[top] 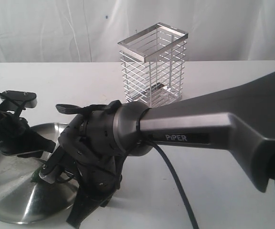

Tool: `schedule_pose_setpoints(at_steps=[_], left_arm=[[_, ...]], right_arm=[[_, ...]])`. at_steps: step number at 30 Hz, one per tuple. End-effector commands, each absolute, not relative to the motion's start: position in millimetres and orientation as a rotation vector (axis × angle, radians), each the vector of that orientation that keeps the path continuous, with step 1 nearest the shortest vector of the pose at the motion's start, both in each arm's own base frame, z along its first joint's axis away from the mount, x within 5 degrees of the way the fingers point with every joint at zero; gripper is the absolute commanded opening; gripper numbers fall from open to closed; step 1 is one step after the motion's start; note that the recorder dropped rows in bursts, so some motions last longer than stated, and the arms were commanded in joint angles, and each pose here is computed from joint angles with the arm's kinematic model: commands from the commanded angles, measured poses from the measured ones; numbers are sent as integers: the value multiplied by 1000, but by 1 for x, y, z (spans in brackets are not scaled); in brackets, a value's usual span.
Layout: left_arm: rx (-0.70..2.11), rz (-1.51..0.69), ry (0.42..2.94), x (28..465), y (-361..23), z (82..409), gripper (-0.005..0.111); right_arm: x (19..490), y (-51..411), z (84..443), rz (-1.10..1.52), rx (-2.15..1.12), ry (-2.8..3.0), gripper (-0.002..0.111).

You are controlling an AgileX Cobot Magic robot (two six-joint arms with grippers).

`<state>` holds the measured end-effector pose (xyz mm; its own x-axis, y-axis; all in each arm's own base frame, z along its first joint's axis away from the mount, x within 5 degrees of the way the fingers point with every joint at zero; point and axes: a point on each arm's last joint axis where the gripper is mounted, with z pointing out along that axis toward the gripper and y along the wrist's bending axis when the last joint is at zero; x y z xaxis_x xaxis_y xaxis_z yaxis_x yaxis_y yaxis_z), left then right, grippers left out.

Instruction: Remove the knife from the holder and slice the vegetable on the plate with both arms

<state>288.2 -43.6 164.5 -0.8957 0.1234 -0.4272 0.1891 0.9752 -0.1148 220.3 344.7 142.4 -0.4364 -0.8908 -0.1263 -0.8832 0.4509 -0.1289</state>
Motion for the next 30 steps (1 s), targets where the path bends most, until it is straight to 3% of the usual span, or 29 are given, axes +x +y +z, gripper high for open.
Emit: schedule_pose_setpoints(at_steps=[1, 13, 22, 30], left_arm=[[215, -249, 2736, 285, -45, 164, 0], [200, -229, 2703, 289, -44, 163, 0], [199, -231, 2824, 291, -44, 128, 0], [231, -252, 2725, 297, -47, 169, 0]], right_arm=[[220, 344, 141, -66, -1575, 2523, 0], [221, 345, 141, -63, -1573, 2520, 0], [220, 344, 141, -67, -1575, 2523, 0], [220, 343, 141, -79, -1581, 2535, 0]])
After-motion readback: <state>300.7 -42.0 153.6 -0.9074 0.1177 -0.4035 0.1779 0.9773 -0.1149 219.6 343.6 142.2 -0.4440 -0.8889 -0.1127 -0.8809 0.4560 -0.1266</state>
